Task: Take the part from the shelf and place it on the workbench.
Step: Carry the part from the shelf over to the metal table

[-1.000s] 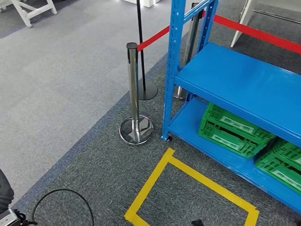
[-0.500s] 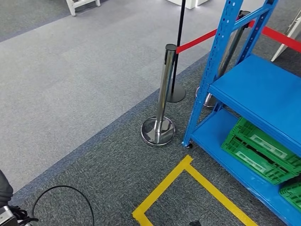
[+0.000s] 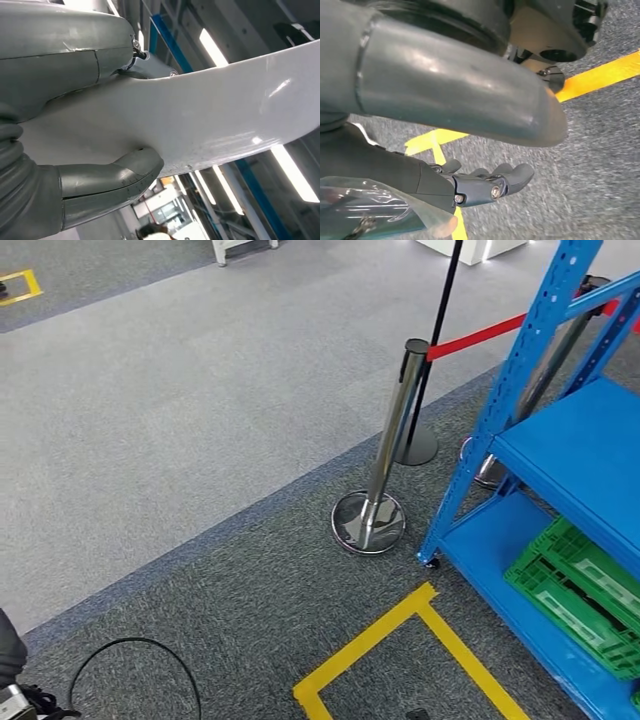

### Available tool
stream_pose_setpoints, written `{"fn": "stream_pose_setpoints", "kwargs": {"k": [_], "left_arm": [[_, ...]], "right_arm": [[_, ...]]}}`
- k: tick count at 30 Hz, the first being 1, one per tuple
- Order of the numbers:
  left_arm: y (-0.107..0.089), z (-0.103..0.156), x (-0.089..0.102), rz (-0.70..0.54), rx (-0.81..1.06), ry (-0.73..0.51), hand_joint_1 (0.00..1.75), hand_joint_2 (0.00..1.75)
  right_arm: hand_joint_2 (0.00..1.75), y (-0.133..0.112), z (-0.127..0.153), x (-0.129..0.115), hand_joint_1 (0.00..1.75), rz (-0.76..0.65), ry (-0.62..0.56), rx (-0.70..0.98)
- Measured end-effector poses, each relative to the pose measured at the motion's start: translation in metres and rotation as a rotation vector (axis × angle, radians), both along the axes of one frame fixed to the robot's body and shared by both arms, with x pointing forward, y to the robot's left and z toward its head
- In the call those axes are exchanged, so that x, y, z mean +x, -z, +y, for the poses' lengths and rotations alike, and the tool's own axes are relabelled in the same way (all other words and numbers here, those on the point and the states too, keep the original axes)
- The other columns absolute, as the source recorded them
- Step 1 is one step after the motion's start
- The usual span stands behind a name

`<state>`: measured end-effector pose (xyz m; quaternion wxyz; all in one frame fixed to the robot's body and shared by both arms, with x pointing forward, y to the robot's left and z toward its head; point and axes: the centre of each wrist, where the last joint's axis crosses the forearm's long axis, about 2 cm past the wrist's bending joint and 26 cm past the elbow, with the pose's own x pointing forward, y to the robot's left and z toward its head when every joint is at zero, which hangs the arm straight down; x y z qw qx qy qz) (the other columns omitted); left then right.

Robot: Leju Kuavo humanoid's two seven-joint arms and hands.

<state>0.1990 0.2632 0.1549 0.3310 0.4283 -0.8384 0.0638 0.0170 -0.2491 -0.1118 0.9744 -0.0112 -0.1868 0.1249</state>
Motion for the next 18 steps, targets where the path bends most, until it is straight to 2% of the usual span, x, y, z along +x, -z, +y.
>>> {"fn": "stream_pose_setpoints", "kwargs": {"k": [18], "left_arm": [[0.0015, -0.0004, -0.0022, 0.004, 0.033, 0.044, 1.75, 1.75]], "right_arm": [[0.0, 0.0001, -0.001, 0.0003, 0.0, -0.004, -0.005, 0.005]]}}
